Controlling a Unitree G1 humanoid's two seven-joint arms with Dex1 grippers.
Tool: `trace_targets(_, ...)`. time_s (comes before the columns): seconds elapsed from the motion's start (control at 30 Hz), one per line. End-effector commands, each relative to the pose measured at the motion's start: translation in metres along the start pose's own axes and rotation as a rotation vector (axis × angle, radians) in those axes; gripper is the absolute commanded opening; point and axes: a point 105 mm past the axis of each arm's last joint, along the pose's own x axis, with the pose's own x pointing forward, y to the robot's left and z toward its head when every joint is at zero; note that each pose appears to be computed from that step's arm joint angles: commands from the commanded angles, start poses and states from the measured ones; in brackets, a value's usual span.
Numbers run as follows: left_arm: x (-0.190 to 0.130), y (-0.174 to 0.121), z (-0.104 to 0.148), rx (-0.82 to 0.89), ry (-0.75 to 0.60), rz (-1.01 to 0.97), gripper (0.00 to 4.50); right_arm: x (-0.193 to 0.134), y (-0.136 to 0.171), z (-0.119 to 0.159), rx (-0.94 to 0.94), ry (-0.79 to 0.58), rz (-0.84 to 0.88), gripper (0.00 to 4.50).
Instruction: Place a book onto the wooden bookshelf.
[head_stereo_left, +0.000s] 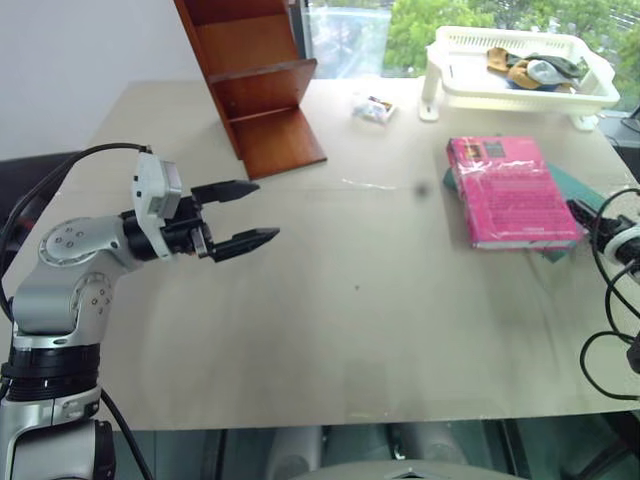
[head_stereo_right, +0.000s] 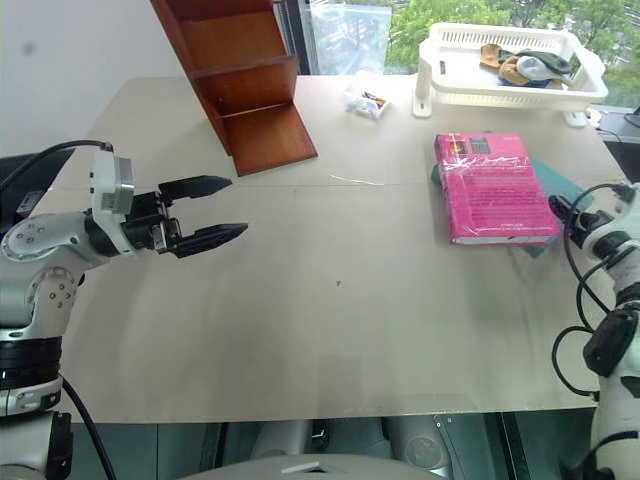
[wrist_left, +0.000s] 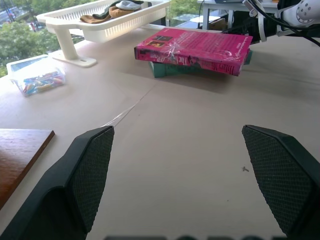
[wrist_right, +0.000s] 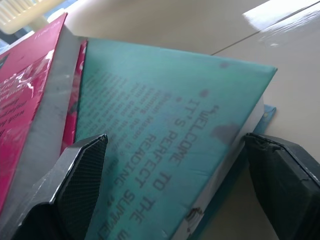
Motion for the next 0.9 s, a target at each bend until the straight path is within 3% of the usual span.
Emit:
trace_targets(0.03, -0.005, 0.0, 0.015, 0.064, -0.019, 0.011, 4.43, 0.003, 0.013, 0.006, -0.015, -0.006, 0.082, 4.5)
trace_targets(0.67, -0.017, 0.011, 0.021, 0.062, -0.03, 0.055, 4.43, 0.008, 0.051, -0.033, -0.273, 0.182, 0.373, 4.5)
trace_targets(0.9, -0.021, 0.01, 0.017, 0.06, -0.007, 0.061, 4.43, 0.011, 0.034, 0.023, -0.25, -0.04, 0.166, 4.5)
